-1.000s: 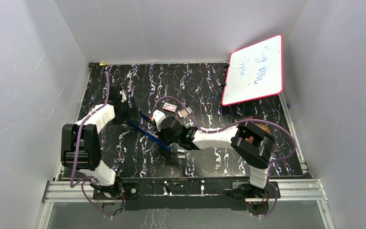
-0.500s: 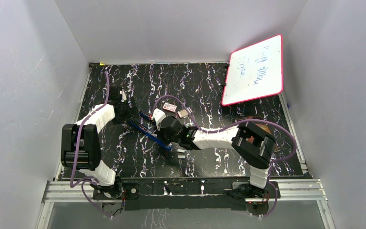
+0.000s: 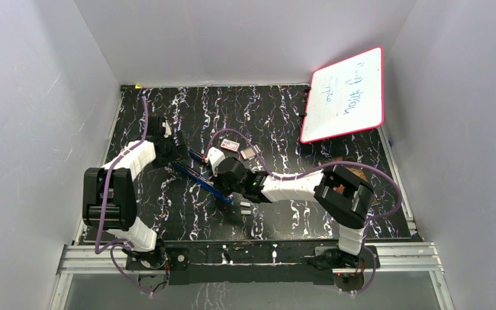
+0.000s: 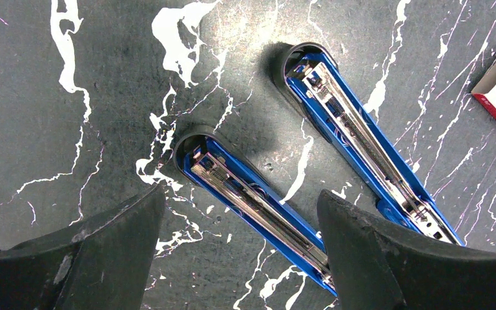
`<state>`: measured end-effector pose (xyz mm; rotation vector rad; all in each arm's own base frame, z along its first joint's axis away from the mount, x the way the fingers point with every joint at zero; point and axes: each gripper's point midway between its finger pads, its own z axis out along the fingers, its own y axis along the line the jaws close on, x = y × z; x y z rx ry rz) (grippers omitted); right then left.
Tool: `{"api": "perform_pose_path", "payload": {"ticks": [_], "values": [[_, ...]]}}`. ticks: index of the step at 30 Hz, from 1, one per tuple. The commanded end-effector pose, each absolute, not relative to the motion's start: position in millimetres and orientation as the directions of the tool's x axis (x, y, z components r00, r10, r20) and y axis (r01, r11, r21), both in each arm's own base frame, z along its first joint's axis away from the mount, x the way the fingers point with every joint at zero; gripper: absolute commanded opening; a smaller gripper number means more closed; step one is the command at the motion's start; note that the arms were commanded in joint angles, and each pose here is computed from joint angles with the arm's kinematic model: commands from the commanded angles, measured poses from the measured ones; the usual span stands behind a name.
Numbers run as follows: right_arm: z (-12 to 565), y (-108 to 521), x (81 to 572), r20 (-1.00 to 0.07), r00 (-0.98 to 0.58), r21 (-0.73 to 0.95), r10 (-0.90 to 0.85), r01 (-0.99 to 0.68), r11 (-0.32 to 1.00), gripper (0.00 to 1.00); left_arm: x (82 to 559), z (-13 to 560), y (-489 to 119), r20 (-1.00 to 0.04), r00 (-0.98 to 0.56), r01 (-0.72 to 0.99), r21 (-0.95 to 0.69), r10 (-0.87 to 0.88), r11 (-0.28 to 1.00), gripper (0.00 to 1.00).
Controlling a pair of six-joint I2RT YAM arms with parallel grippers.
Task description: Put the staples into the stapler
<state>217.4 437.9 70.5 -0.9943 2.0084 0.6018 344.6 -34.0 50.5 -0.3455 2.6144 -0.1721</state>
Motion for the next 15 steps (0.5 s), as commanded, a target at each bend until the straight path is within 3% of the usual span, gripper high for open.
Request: {"api": "perform_pose_path", "payload": {"ticks": [1, 15], "values": [[86.3, 445.6, 225.5, -0.843, -0.362, 0.068, -0.399, -0.807, 0.587, 0.0, 350.4, 62.8, -33.1, -0.473, -0.837, -0.206, -0.194, -0.276, 0.959, 0.86], [78.6, 447.0, 223.0, -0.828, -0.374, 0.075, -0.419, -0.813, 0.578, 0.0, 350.6, 63.5, -32.8, -0.475, -0.836, -0.207, -0.194, -0.276, 0.959, 0.86]]}}
